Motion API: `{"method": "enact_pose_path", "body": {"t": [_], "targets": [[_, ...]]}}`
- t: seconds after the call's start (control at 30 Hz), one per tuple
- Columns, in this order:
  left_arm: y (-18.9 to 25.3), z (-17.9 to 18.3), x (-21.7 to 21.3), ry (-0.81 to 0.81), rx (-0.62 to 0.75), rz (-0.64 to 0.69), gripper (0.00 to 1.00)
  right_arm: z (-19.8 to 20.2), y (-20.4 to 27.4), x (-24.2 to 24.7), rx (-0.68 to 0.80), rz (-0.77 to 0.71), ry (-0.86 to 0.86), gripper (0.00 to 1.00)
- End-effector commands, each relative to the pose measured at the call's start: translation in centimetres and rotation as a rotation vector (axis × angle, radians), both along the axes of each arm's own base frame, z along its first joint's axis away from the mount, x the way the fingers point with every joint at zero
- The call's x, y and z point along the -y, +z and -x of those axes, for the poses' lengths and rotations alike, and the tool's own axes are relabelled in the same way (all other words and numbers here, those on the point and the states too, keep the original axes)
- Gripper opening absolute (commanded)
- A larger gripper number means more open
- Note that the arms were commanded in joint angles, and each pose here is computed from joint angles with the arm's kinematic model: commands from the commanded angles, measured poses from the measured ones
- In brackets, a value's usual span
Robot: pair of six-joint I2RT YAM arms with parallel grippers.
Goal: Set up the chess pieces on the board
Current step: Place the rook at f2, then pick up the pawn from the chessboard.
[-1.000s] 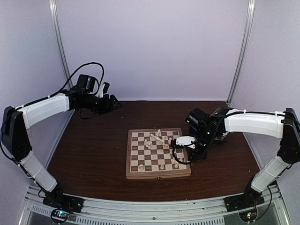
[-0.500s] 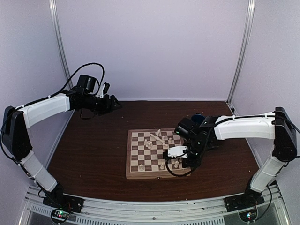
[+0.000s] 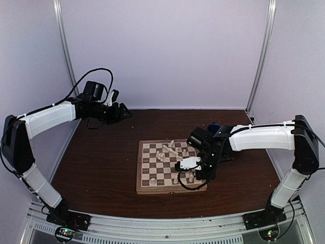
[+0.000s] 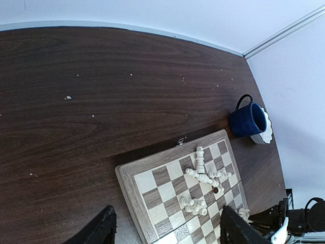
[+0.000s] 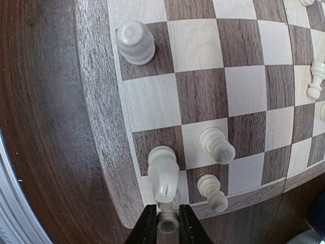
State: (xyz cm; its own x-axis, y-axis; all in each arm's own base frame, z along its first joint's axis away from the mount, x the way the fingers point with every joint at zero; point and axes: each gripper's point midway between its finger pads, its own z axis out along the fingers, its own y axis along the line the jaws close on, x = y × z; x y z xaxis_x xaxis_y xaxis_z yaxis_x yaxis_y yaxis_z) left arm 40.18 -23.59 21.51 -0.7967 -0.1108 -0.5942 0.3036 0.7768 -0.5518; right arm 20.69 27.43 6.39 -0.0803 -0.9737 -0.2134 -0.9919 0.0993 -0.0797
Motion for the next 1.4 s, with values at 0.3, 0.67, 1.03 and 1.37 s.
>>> {"method": "enact_pose_path", "body": {"t": [0.3,0.67,1.03,1.37], "targets": [[1.6,-0.9,0.2,-0.002,0.046,0.025,0.70,-0.2,3.5,-0.4,0.020,-0.042,-0.006,0.28],[1.4,-1.0,0.2,-0.001,0.045,0.022,0.70,-8.5,8.3,-1.5,0.063,-0.174,-0.226,0.31],[1.5,-0.9,0.2,-0.004,0.046,0.022,0.70,-13.3,4.3,-3.9,0.023,-0.106,-0.318,0.42],[1.6,-0.9,0.3,-0.009,0.044,0.027,0.70,-15.4,2.3,-3.5,0.021,-0.060,-0.386,0.41]]}}
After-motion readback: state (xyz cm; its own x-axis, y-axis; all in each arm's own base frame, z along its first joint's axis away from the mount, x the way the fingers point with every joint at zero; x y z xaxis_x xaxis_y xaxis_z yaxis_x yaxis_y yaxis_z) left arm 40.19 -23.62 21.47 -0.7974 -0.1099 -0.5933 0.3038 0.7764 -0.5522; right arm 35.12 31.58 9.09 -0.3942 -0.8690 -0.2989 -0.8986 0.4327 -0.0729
